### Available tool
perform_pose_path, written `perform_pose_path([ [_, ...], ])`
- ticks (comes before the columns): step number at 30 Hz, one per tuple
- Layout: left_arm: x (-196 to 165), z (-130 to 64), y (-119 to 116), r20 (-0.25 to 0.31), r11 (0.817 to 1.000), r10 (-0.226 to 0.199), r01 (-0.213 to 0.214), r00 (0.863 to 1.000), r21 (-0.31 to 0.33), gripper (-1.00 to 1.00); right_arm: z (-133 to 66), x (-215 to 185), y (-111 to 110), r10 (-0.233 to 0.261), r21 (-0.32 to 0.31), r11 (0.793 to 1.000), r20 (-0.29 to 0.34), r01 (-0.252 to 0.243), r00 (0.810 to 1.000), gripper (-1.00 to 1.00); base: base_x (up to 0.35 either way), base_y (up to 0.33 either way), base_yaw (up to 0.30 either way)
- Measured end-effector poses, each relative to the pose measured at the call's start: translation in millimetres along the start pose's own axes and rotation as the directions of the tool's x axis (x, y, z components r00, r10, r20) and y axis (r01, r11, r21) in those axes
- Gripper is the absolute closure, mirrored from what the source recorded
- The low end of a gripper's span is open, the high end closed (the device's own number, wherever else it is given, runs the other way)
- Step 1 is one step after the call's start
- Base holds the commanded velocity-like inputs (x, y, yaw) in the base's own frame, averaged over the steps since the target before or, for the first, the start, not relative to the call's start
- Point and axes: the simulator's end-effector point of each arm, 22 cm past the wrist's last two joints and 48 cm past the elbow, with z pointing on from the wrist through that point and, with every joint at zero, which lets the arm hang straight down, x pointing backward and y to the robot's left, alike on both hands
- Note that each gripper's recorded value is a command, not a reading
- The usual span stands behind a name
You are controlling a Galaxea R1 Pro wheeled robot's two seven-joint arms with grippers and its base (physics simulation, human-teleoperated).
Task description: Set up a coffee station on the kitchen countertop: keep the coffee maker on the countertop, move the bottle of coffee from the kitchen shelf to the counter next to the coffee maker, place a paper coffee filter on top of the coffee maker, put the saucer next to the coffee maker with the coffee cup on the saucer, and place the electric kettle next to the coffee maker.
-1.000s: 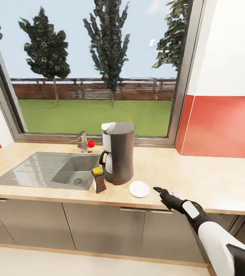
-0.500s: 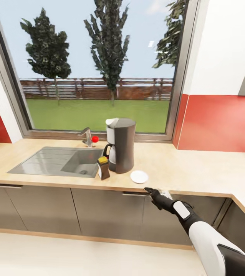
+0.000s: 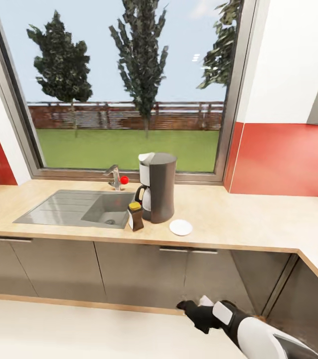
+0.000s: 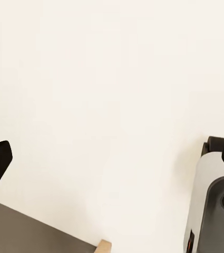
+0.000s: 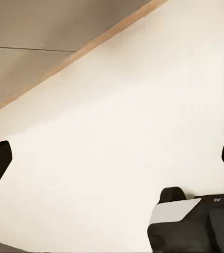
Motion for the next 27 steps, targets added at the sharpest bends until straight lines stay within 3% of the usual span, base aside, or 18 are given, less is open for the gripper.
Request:
perform_pose_path([
  [1,0.4,0.1,0.0,-0.001,1.000,0.000,0.000,1.000,0.000,-1.00,1.4,4.3,-11.1,0.004,0.025,1.000,0.006,-0.004,1.000,-1.00,0.000,0.000,0.000],
  [3,2.6,-0.2,-3.0,-0.005,1.000,0.002,-0.002,1.000,0.004,-1.00,4.2,15.4,-65.4,-0.034,0.142,0.990,0.086,0.022,0.996,-1.00,0.000,0.000,0.000],
  [5,6.2,-2.3,-15.2,-0.012,1.000,0.007,-0.007,1.000,0.019,-1.00,-1.6,18.8,-112.2,-0.131,0.236,0.967,0.158,0.091,0.979,-1.00,0.000,0.000,0.000],
  [6,7.4,-2.9,-18.5,-0.013,1.000,0.010,-0.010,1.000,0.023,-1.00,-3.8,19.8,-123.1,-0.163,0.259,0.959,0.169,0.116,0.972,-1.00,0.000,0.000,0.000],
  [7,9.8,-3.8,-23.7,-0.017,0.999,0.016,-0.016,1.000,0.029,-1.00,-8.1,23.2,-141.7,-0.229,0.298,0.939,0.177,0.170,0.957,-1.00,0.000,0.000,0.000],
  [8,11.8,-4.0,-25.7,-0.019,0.999,0.021,-0.021,1.000,0.031,-1.00,-10.2,26.3,-150.9,-0.261,0.316,0.928,0.174,0.198,0.950,-1.00,0.000,0.000,0.000],
  [10,24.0,-4.1,-30.7,-0.029,0.998,0.047,-0.046,0.998,0.034,-1.00,-16.6,41.6,-180.1,-0.370,0.367,0.880,0.134,0.301,0.919,-1.00,0.000,0.000,0.000],
  [12,31.3,-3.8,-31.9,-0.034,0.997,0.068,-0.067,0.997,0.033,-1.00,-21.2,55.5,-200.0,-0.431,0.391,0.844,0.090,0.366,0.898,-1.00,0.000,0.000,0.000],
  [15,39.0,-3.5,-32.5,-0.040,0.996,0.085,-0.084,0.996,0.032,-1.00,-29.3,71.4,-227.0,-0.488,0.417,0.799,0.031,0.432,0.872,-1.00,0.000,0.000,0.000],
  [17,61.5,-2.3,-32.4,-0.063,0.994,0.102,-0.100,0.993,0.033,-1.00,-41.7,83.5,-257.7,-0.516,0.444,0.763,-0.019,0.470,0.856,-1.00,0.000,0.000,0.000],
  [18,69.0,-1.1,-32.3,-0.047,0.995,0.101,-0.099,0.994,0.033,-1.00,-46.2,89.1,-268.6,-0.521,0.452,0.752,-0.037,0.479,0.853,-1.00,0.000,0.000,0.000],
  [22,59.9,0.7,-28.8,0.029,0.996,0.079,-0.079,0.996,0.028,-1.00,-45.3,94.2,-269.0,-0.521,0.450,0.752,-0.043,0.482,0.852,-1.00,0.000,0.000,0.000],
  [27,58.3,0.7,-30.7,0.046,0.997,0.073,-0.075,0.996,0.036,-1.00,-37.7,102.6,-257.7,-0.514,0.432,0.764,-0.040,0.479,0.857,-1.00,0.000,0.000,0.000],
])
